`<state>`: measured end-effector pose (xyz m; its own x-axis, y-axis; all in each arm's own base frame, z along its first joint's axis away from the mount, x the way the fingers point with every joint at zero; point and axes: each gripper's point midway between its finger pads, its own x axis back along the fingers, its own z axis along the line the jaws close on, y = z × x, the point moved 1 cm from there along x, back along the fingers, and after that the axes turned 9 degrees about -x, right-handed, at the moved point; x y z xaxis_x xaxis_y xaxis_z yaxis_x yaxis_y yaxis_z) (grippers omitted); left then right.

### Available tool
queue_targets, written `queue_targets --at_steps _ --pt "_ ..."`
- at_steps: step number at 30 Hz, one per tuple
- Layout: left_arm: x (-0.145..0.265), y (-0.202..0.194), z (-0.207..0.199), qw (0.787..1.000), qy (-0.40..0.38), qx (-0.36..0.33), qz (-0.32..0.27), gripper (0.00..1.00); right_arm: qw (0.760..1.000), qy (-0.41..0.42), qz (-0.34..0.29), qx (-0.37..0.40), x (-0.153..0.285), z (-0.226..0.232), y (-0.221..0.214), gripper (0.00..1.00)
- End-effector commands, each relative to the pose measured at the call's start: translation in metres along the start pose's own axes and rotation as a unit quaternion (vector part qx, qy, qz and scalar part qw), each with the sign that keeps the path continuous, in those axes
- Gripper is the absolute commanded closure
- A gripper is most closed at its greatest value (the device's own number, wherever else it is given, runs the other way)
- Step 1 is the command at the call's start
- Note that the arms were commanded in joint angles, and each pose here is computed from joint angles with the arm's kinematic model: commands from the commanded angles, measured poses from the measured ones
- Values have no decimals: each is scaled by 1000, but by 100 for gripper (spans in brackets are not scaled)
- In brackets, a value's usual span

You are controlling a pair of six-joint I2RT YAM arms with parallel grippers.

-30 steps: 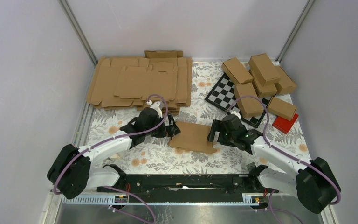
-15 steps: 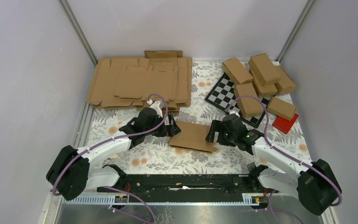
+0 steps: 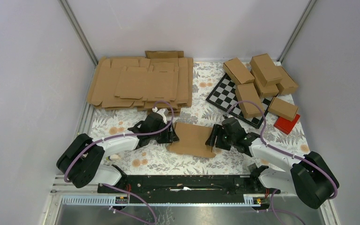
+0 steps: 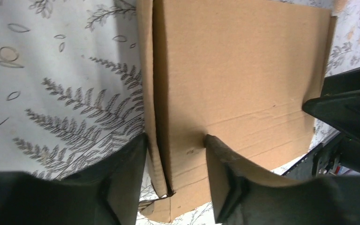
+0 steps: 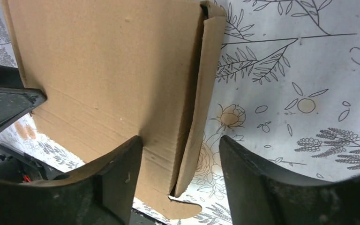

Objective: Fold the paper box

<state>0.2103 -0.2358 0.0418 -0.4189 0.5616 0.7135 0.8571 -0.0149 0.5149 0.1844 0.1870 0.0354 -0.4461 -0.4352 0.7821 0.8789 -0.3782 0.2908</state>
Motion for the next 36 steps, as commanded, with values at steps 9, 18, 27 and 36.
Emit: queue_targets --at_steps 9,18,27,36 --pt "-16 -6 -35 996 -21 -86 9 83 999 23 26 22 -3 17 -2 67" --pt "-23 -10 -46 982 32 -182 47 72 998 1 15 53 3 15 7 69" --pt "-4 36 -39 994 0 -106 -11 28 997 -32 0 72 9 6 14 67" --pt "-19 45 -48 993 -25 -116 -5 59 997 -21 17 70 7 13 11 67"
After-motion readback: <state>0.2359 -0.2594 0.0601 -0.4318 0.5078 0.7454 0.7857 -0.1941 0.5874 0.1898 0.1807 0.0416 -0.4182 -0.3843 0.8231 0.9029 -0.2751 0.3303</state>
